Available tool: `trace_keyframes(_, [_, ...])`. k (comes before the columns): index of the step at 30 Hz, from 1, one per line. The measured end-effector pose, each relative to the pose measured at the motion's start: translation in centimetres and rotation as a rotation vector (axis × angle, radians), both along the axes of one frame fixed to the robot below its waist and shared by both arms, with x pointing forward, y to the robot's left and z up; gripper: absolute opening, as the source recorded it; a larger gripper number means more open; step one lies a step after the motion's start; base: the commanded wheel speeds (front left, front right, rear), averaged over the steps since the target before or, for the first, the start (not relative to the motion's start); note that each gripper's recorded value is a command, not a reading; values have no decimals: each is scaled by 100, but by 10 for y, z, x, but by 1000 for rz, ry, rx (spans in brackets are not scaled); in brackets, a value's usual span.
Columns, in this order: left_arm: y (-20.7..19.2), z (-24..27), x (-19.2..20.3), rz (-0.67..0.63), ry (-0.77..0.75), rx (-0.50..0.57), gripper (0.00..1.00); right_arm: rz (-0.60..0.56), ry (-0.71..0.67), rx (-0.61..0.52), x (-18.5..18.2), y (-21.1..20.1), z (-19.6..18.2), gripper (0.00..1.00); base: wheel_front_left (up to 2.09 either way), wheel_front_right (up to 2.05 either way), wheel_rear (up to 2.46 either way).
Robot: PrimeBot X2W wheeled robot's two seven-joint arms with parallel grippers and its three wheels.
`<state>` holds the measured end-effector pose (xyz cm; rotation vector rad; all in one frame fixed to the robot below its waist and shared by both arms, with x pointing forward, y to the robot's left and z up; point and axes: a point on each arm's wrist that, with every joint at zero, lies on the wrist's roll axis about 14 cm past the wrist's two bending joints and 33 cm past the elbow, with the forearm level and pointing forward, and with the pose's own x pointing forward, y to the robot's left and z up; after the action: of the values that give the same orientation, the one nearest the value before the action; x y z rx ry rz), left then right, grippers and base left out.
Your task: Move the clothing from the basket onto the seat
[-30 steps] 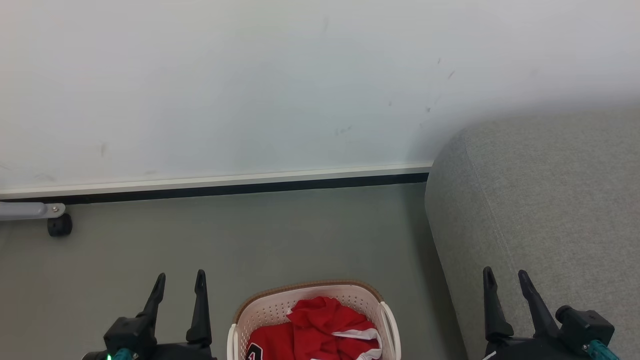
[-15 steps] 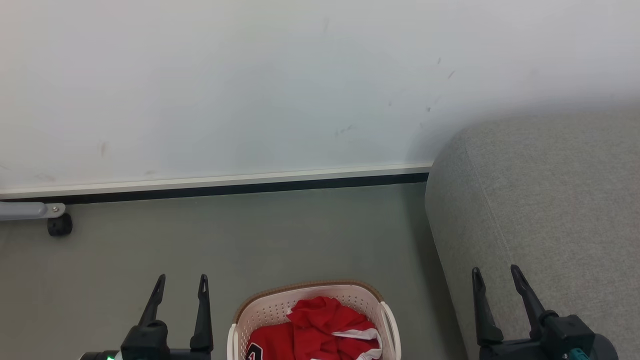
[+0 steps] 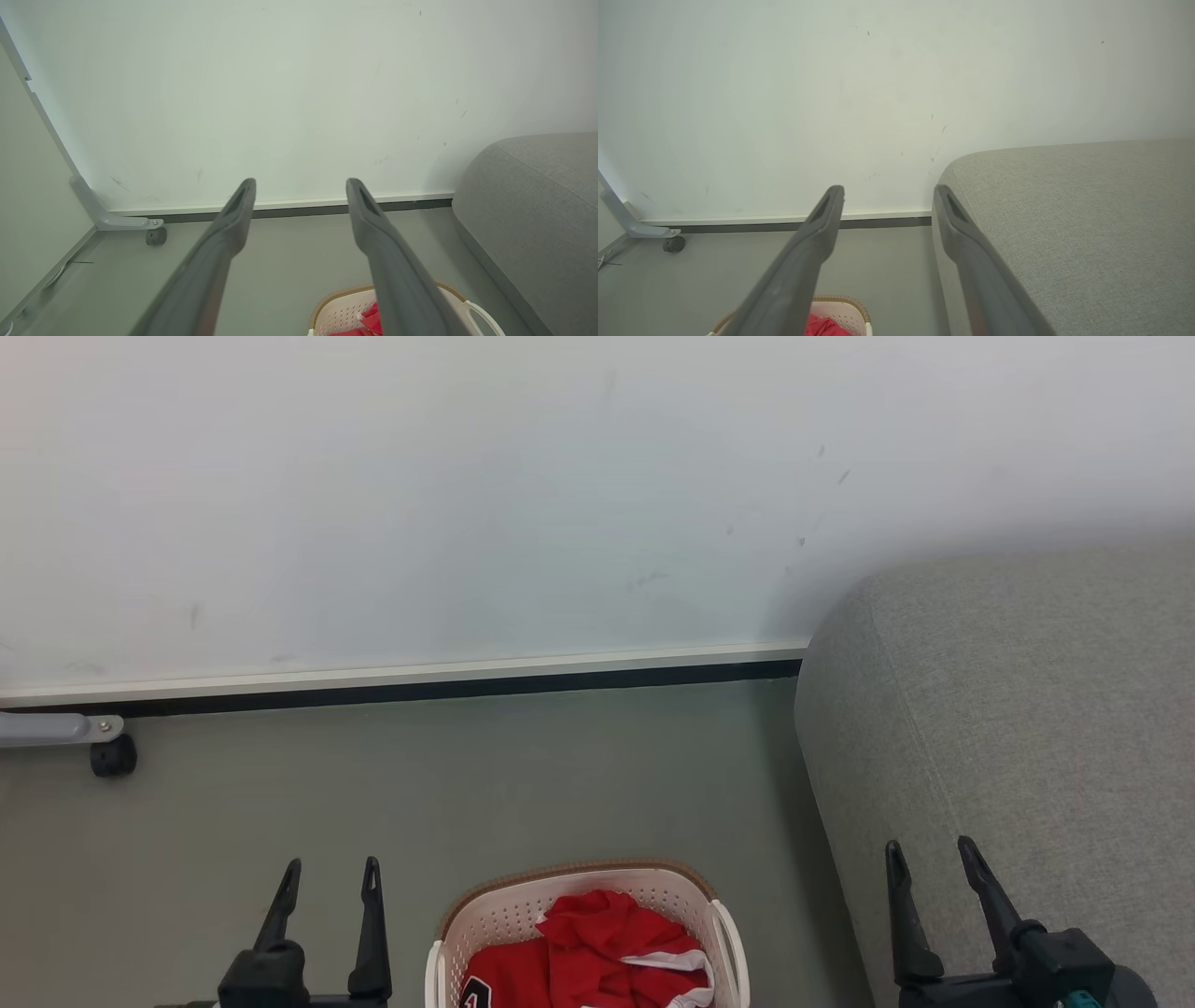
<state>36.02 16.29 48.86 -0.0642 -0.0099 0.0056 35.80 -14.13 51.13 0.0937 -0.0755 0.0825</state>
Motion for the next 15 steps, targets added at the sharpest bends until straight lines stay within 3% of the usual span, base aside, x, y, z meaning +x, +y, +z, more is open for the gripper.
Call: trace_keyframes(15, [0,-2,0,-1,5,-7,100,-4,2,0,1,-2,-1,100,0,0,0])
